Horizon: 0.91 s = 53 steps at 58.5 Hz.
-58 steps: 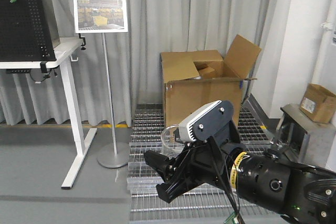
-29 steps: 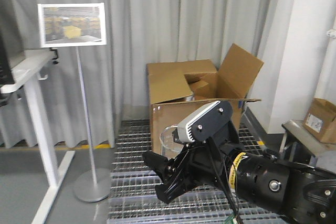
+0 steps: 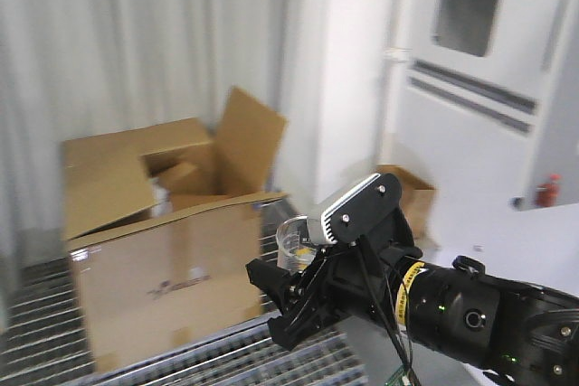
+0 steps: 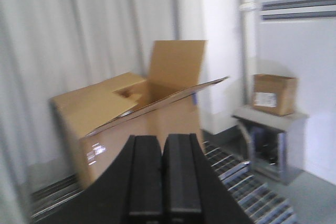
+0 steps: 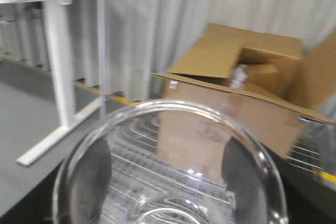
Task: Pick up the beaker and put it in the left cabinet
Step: 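Keep holding the beaker while driving to the open white cabinet, then carry the beaker over the blue tray on the cabinet shelf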
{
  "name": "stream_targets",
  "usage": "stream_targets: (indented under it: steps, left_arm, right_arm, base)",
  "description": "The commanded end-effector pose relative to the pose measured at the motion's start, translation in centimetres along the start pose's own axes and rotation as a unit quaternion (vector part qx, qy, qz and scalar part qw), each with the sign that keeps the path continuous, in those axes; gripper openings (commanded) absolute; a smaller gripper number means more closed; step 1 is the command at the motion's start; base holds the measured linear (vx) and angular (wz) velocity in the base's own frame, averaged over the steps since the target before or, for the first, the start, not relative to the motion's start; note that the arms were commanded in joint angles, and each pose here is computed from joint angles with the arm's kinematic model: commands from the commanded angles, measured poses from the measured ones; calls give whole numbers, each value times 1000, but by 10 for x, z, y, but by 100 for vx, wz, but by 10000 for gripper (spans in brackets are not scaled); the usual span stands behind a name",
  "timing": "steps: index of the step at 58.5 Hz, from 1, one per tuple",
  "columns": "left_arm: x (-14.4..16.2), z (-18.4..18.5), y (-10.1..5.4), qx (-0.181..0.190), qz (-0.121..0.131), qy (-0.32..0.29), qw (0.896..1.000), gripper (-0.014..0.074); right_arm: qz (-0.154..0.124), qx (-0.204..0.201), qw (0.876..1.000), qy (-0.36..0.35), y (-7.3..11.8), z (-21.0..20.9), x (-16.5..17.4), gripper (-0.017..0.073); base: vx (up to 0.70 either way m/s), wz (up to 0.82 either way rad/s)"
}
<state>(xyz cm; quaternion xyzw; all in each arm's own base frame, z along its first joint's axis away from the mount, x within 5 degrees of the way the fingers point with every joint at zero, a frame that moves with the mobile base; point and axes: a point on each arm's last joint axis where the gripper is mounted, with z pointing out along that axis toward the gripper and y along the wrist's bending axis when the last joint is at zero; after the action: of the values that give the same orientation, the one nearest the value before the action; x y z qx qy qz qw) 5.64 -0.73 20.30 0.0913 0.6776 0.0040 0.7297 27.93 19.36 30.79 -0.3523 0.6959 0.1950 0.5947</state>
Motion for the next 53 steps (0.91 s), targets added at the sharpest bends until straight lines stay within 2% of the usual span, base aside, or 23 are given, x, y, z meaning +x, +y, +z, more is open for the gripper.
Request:
stream_targets:
  steps: [1,53]
  left_arm:
    - [-3,-1,0,-3,-3,-39,999,1]
    - [-3,-1,0,-3,-3,-39,999,1]
  right_arm:
    - [-3,-6,998,-56,-1,-10,-26,-6]
    - [-3,-6,998,-56,-1,-10,-26,-6]
  base:
    - [32,-83]
    - [26,-76]
